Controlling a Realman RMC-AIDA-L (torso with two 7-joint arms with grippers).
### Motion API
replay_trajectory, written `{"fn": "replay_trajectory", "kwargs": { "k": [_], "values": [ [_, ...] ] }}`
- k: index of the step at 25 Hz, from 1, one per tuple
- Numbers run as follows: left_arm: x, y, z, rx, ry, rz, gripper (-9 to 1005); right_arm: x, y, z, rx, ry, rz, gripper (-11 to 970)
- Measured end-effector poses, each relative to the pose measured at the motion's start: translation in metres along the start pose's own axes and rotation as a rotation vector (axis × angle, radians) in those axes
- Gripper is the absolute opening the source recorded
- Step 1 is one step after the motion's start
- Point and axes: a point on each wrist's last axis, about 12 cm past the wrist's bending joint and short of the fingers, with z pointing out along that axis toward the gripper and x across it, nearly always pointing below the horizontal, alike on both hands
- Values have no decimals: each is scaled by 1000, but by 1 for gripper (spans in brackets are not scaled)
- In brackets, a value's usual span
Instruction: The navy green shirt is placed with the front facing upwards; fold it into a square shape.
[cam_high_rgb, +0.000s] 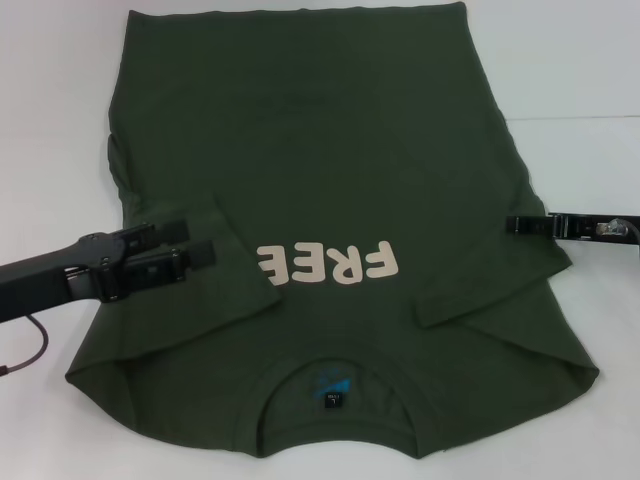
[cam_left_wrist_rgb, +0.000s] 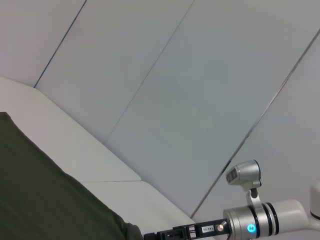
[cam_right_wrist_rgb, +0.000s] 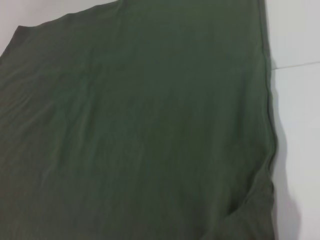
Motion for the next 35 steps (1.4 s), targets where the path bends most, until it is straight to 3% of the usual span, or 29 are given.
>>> {"fn": "replay_trajectory", "kwargs": {
  "k": [13, 35],
  "values": [
    [-1, 0, 2, 3, 0, 5, 937, 0, 3, 2, 7, 46, 32, 854],
    [3, 0, 1, 5, -3, 3, 937, -17, 9, -9, -130, 16, 146, 855]
  ]
}}
